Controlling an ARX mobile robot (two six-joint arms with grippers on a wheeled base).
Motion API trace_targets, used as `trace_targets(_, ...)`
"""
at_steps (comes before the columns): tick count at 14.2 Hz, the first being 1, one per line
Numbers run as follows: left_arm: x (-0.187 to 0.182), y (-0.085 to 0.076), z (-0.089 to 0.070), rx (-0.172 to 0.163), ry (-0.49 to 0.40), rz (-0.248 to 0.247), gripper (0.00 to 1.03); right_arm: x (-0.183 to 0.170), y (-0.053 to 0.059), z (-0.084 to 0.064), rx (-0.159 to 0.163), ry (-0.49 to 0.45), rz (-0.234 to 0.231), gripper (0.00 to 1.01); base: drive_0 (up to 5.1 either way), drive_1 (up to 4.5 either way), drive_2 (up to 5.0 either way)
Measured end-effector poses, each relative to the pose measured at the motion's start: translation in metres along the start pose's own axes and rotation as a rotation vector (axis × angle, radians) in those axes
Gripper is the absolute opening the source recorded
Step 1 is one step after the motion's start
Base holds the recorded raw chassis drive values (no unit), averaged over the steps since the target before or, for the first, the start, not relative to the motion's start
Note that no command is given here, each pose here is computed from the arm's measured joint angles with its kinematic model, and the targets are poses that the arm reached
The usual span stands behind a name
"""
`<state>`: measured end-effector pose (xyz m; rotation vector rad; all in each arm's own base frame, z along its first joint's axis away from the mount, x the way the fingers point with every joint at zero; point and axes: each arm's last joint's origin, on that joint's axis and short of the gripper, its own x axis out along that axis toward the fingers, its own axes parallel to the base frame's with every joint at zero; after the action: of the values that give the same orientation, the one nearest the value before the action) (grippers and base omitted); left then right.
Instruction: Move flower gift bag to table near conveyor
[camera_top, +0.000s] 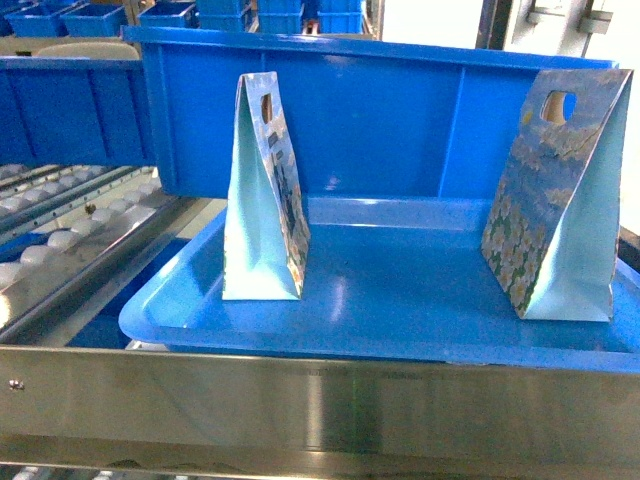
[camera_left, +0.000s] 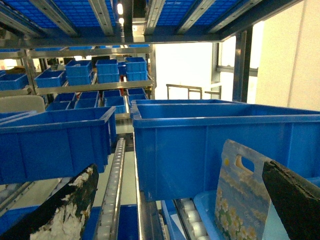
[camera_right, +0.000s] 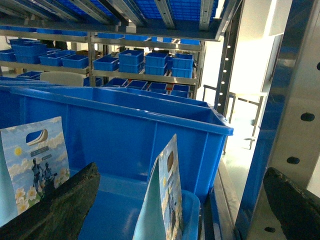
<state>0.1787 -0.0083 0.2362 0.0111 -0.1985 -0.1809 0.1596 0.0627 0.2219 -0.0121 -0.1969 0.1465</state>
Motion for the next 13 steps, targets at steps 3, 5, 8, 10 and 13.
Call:
trace_targets(3,-0.001,0.001,0.001,0.001,-0.004,0.006,0.98,0.002,0.001,-0.001,-0.003,0.013,0.003,0.98,0.0,0.0,0.0)
trace_targets(5,-0.001,0.0,0.001,0.001,-0.005,0.006,0.98,0.016,0.008,0.005,0.0,-0.005,0.026,0.98,0.0,0.0,0.0)
trace_targets(8,-0.001,0.001,0.001,0.001,-0.005,0.006,0.98,0.049,0.019,0.006,-0.011,0.017,0.053,0.98,0.0,0.0,0.0)
trace_targets(10,-0.001,0.0,0.001,0.001,-0.005,0.006,0.98,0.076,0.021,0.007,-0.018,0.04,0.039,0.98,0.0,0.0,0.0)
trace_targets(13,-0.001,0.0,0.001,0.001,-0.005,0.006,0.98,0.111,0.018,0.011,-0.028,0.094,0.06,0.98,0.0,0.0,0.0)
